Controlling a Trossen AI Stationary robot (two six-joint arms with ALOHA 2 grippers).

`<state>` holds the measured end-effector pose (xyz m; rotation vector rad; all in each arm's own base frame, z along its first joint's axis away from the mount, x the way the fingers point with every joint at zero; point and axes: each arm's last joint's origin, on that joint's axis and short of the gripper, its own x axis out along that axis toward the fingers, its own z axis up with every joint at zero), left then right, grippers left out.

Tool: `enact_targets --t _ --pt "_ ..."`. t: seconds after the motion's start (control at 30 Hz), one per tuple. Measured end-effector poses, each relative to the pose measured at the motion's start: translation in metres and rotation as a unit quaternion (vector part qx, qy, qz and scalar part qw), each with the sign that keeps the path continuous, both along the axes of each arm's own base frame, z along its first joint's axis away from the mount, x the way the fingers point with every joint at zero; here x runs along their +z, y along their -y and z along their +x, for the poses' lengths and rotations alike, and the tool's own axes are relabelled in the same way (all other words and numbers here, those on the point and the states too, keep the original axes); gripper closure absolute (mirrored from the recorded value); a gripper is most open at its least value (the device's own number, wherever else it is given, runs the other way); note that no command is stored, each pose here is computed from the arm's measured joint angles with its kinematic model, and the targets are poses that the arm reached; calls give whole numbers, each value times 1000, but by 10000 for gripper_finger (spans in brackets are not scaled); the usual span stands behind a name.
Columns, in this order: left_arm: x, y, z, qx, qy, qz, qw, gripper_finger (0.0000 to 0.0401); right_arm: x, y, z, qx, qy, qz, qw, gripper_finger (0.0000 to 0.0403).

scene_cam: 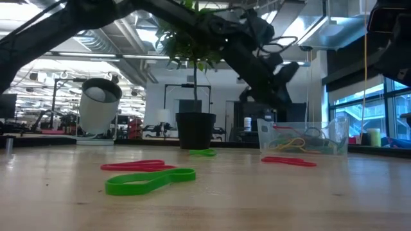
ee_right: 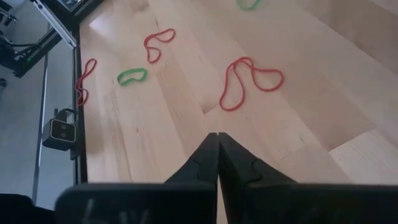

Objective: Pick and place rubber bands into bin
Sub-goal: Put the top green rubber band into the bin

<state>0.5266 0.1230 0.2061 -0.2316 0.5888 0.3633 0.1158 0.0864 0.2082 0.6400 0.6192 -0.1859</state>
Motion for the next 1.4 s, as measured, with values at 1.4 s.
enact_targets --t 1.4 --pt "-26 226 -234 -67 -57 -131 987 400 23 9 131 21 -59 -205 977 395"
